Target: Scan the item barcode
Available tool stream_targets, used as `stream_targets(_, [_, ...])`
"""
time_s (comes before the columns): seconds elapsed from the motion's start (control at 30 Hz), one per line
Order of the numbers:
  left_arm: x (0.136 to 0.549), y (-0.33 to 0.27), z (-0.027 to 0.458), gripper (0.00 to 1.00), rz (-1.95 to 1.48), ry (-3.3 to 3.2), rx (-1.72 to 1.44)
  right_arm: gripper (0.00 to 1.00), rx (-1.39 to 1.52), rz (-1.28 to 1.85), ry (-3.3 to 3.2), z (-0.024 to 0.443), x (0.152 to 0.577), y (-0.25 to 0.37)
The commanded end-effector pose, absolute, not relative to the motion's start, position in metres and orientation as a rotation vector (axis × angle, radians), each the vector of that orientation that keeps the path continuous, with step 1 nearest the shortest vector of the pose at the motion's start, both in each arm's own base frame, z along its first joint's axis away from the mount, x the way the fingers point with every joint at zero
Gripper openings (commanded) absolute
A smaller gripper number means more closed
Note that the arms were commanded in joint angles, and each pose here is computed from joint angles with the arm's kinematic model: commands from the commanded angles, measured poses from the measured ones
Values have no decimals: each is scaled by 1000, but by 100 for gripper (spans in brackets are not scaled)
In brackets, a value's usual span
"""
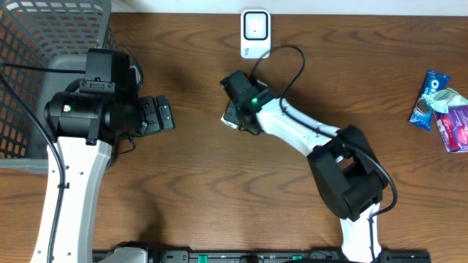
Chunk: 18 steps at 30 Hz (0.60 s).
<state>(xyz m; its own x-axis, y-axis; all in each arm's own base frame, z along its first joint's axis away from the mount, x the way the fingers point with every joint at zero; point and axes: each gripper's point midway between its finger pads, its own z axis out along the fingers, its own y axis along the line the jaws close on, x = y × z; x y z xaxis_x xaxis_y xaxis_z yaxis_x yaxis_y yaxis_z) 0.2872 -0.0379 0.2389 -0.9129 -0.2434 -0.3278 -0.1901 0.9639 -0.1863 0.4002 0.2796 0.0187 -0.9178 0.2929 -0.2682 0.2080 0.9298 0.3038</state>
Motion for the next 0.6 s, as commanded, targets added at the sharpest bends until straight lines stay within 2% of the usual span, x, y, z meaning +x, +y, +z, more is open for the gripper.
stream_targets(0.0, [289, -36, 245, 98, -206, 2742, -299, 1, -202, 539, 2801, 31, 392, 287])
stream_targets(0.07, [289, -36, 245, 98, -206, 2742, -299, 1, -344, 596, 2807, 34, 387, 282])
stream_targets(0.23, [289, -36, 245, 98, -206, 2742, -299, 5, -337, 445, 2942, 21, 378, 226])
stream_targets(0.27, [289, -36, 245, 98, -206, 2742, -299, 19, -324, 418, 2962, 19, 377, 217])
stream_targets(0.33, [289, -36, 245, 98, -206, 2742, -299, 65, -297, 407, 2985, 18, 377, 207])
stream_targets(0.4, [289, -36, 245, 98, -206, 2742, -299, 90, -281, 403, 2993, 18, 377, 202])
stream_targets(0.43, [289, -36, 245, 98, -205, 2742, -298, 99, -281, 401, 2992, 18, 378, 202])
stream_targets(0.57, [289, -36, 245, 98, -206, 2742, -299, 99, -270, 442, 2970, 20, 382, 208])
